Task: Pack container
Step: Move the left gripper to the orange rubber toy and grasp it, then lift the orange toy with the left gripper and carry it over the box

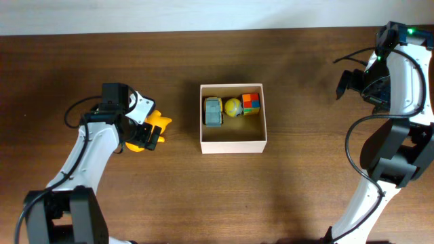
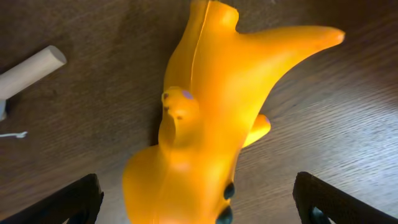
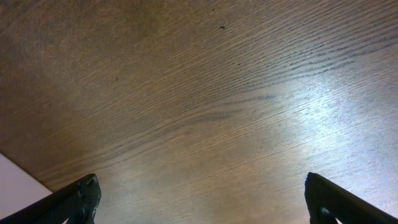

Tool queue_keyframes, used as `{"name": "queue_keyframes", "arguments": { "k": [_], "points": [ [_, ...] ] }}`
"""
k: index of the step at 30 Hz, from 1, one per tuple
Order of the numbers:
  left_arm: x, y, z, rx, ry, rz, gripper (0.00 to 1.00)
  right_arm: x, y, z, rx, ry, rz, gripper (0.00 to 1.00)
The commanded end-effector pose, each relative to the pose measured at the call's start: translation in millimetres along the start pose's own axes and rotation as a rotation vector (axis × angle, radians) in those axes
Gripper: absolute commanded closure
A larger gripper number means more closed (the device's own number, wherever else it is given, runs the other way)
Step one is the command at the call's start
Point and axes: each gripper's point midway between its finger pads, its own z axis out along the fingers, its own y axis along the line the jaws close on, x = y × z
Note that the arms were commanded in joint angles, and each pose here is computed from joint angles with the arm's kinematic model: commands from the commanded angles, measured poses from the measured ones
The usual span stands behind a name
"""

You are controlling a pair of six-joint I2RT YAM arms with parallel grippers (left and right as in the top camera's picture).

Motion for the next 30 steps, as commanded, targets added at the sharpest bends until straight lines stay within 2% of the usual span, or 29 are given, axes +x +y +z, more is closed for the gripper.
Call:
{"name": "queue_keyframes", "arguments": {
  "k": [1, 10, 12, 13, 14, 16, 17, 20, 22, 23, 26, 28, 30],
  "points": [
    [-4, 3, 8, 0.003, 0.002, 0.030, 0.00, 0, 3, -5, -0.005, -0.016, -0.010, 0.01],
    [-2, 7, 29, -0.004, 0.032, 0.050, 0.00, 0, 3, -5, -0.005, -0.016, -0.010, 0.01],
    [-1, 7, 33, 0.000, 0.039, 0.049, 0.04, 0, 3, -5, -0.005, -0.016, -0.010, 0.01],
    [0, 7, 34, 0.001, 0.041, 0.050, 0.09, 0, 3, -5, -0.005, -0.016, -0.010, 0.01],
    [0, 7, 35, 0.001, 0.043, 0.049, 0.18, 0, 3, -5, -0.005, -0.016, -0.010, 0.01],
    [0, 7, 35, 0.001, 0.043, 0.049, 0.45, 0, 3, -5, -0.005, -0.016, -0.010, 0.01],
    [-1, 7, 35, 0.000, 0.040, 0.049, 0.54, 0, 3, -5, -0.005, -0.016, -0.010, 0.01],
    [-2, 7, 35, -0.002, 0.036, 0.049, 0.60, 0, 3, -5, -0.005, -0.016, -0.010, 0.01],
    [-2, 8, 35, -0.003, 0.033, 0.049, 0.67, 0, 3, -5, -0.005, -0.016, -0.010, 0.01],
    [-3, 8, 35, -0.003, 0.032, 0.050, 0.74, 0, 3, -5, -0.005, -0.016, -0.010, 0.01],
    [-4, 7, 35, 0.000, 0.028, 0.044, 0.83, 0, 3, -5, -0.005, -0.016, -0.010, 0.01],
    [-5, 7, 35, -0.001, 0.026, 0.020, 0.97, 0, 3, -5, -0.005, -0.016, -0.010, 0.01],
    [-8, 8, 34, -0.004, 0.018, -0.026, 0.98, 0, 3, -5, -0.005, -0.016, -0.010, 0.01]
  ]
}}
